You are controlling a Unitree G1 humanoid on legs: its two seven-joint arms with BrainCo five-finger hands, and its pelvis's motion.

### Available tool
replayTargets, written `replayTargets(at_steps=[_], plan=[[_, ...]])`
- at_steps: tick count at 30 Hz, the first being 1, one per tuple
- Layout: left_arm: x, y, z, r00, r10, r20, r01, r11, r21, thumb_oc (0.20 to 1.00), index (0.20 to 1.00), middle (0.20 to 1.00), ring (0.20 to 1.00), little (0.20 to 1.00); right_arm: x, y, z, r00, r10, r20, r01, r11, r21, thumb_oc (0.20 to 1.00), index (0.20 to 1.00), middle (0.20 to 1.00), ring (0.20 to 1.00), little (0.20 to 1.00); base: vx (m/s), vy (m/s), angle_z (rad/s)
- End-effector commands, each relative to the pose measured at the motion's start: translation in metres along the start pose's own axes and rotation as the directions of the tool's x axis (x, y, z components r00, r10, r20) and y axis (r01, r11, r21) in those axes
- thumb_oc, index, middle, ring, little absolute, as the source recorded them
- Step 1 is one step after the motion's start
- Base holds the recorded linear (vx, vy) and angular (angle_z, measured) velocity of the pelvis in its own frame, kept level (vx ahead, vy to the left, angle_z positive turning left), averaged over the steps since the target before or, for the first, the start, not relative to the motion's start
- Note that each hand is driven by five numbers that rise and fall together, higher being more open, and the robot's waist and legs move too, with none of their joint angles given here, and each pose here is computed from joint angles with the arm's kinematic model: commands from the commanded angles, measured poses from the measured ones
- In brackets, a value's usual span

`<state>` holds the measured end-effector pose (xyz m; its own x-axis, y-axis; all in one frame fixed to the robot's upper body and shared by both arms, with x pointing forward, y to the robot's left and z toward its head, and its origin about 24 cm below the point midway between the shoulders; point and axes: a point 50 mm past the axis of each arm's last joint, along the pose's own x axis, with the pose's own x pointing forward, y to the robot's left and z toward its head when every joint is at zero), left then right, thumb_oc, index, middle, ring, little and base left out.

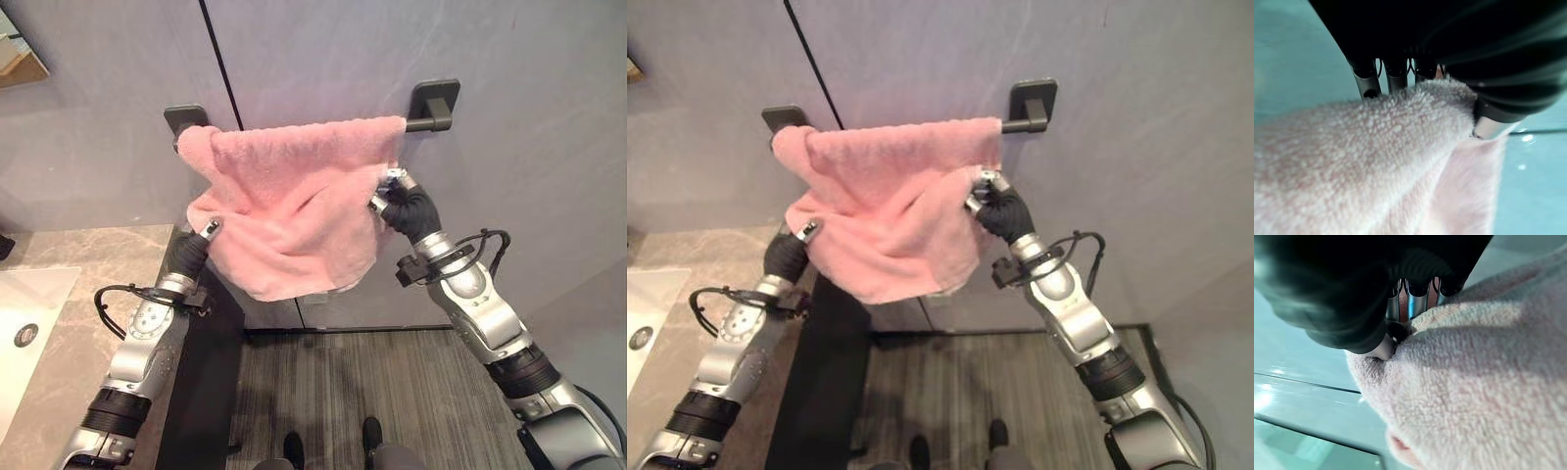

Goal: Put brush and paste in cup on sink, flatten towel.

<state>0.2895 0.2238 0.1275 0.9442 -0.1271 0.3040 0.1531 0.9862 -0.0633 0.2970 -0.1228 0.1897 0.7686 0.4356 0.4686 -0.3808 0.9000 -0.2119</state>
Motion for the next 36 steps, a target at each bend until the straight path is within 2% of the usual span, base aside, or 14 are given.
replayTargets(at_steps=[1, 4, 9, 11, 14, 20, 21, 22, 23, 24, 30, 32, 35, 36], plan=[[0.001, 0.009, 0.027, 0.989, 0.034, 0.141, -0.037, 0.999, 0.018, 0.200, 0.200, 0.200, 0.200, 0.200, 0.003, 0.004, 0.033, 0.980, -0.012, 0.200, -0.002, 0.998, 0.067, 0.200, 0.200, 0.200, 0.200, 0.200, 0.00, 0.000, 0.00], [-0.003, 0.011, 0.018, 0.993, 0.051, 0.106, -0.054, 0.998, 0.027, 0.200, 0.200, 0.200, 0.200, 0.200, -0.003, 0.002, 0.024, 0.987, -0.018, 0.159, 0.009, 0.998, 0.055, 0.200, 0.200, 0.200, 0.200, 0.200, 0.01, 0.000, -0.03], [-0.015, 0.015, -0.028, 0.990, 0.069, -0.119, -0.062, 0.996, 0.060, 0.200, 0.200, 0.200, 0.200, 0.200, -0.019, 0.001, -0.012, 0.999, -0.032, -0.028, 0.034, 0.996, 0.087, 0.200, 0.200, 0.200, 0.200, 0.200, 0.01, -0.001, -0.07], [-0.017, 0.016, -0.039, 0.983, 0.084, -0.166, -0.075, 0.995, 0.059, 0.200, 0.200, 0.200, 0.200, 0.200, -0.021, 0.001, -0.023, 0.996, -0.046, -0.077, 0.054, 0.993, 0.102, 0.200, 0.200, 0.200, 0.200, 0.200, 0.01, -0.004, -0.07], [-0.020, 0.012, -0.053, 0.973, 0.096, -0.210, -0.100, 0.995, -0.011, 0.200, 0.200, 0.200, 0.200, 0.200, -0.025, 0.006, -0.034, 0.991, -0.041, -0.125, 0.062, 0.984, 0.166, 0.200, 0.200, 0.200, 0.200, 0.200, 0.00, -0.001, -0.01], [-0.025, 0.010, -0.061, 0.965, 0.083, -0.250, -0.080, 0.997, 0.021, 0.200, 0.200, 0.200, 0.200, 0.200, -0.030, 0.004, -0.038, 0.987, -0.040, -0.153, 0.063, 0.987, 0.149, 0.200, 0.200, 0.200, 0.200, 0.200, 0.00, -0.001, -0.01], [-0.025, 0.011, -0.061, 0.964, 0.080, -0.253, -0.074, 0.997, 0.035, 0.297, 0.297, 0.297, 0.297, 0.297, -0.031, 0.003, -0.039, 0.987, -0.042, -0.158, 0.065, 0.987, 0.145, 1.000, 1.000, 1.000, 1.000, 1.000, 0.00, 0.000, 0.00], [-0.025, 0.012, -0.060, 0.964, 0.083, -0.253, -0.070, 0.996, 0.059, 0.379, 0.379, 0.379, 0.379, 0.379, -0.031, 0.002, -0.039, 0.986, -0.049, -0.162, 0.070, 0.989, 0.129, 1.000, 1.000, 1.000, 1.000, 1.000, 0.00, 0.000, 0.00], [-0.026, 0.014, -0.058, 0.964, 0.085, -0.252, -0.068, 0.995, 0.077, 0.777, 0.777, 0.777, 0.777, 0.777, -0.032, 0.001, -0.039, 0.986, -0.052, -0.161, 0.072, 0.990, 0.124, 1.000, 1.000, 1.000, 1.000, 1.000, 0.00, 0.000, 0.00], [-0.026, 0.015, -0.058, 0.962, 0.087, -0.258, -0.063, 0.993, 0.101, 1.000, 1.000, 1.000, 1.000, 1.000, -0.032, 0.001, -0.039, 0.985, -0.050, -0.163, 0.070, 0.990, 0.120, 1.000, 1.000, 1.000, 1.000, 1.000, 0.00, 0.000, 0.00], [-0.029, 0.031, -0.044, 0.964, 0.104, -0.244, -0.039, 0.965, 0.259, 1.000, 1.000, 1.000, 1.000, 1.000, -0.040, -0.010, -0.037, 0.981, -0.077, -0.177, 0.085, 0.996, 0.035, 1.000, 1.000, 1.000, 1.000, 1.000, 0.00, 0.000, 0.00], [-0.030, 0.037, -0.039, 0.965, 0.114, -0.235, -0.038, 0.952, 0.304, 1.000, 1.000, 1.000, 1.000, 1.000, -0.042, -0.016, -0.036, 0.979, -0.095, -0.178, 0.093, 0.996, -0.019, 1.000, 1.000, 1.000, 1.000, 1.000, 0.00, 0.000, 0.00], [-0.035, 0.054, -0.027, 0.963, 0.146, -0.226, -0.028, 0.891, 0.453, 1.000, 1.000, 1.000, 1.000, 1.000, -0.050, -0.031, -0.031, 0.975, -0.134, -0.179, 0.102, 0.979, -0.176, 1.000, 1.000, 1.000, 1.000, 1.000, 0.00, 0.000, 0.00], [-0.036, 0.054, -0.027, 0.963, 0.146, -0.226, -0.028, 0.891, 0.453, 1.000, 1.000, 1.000, 1.000, 1.000, -0.050, -0.031, -0.031, 0.975, -0.134, -0.179, 0.102, 0.979, -0.176, 1.000, 1.000, 1.000, 1.000, 1.000, 0.00, 0.000, 0.00]])
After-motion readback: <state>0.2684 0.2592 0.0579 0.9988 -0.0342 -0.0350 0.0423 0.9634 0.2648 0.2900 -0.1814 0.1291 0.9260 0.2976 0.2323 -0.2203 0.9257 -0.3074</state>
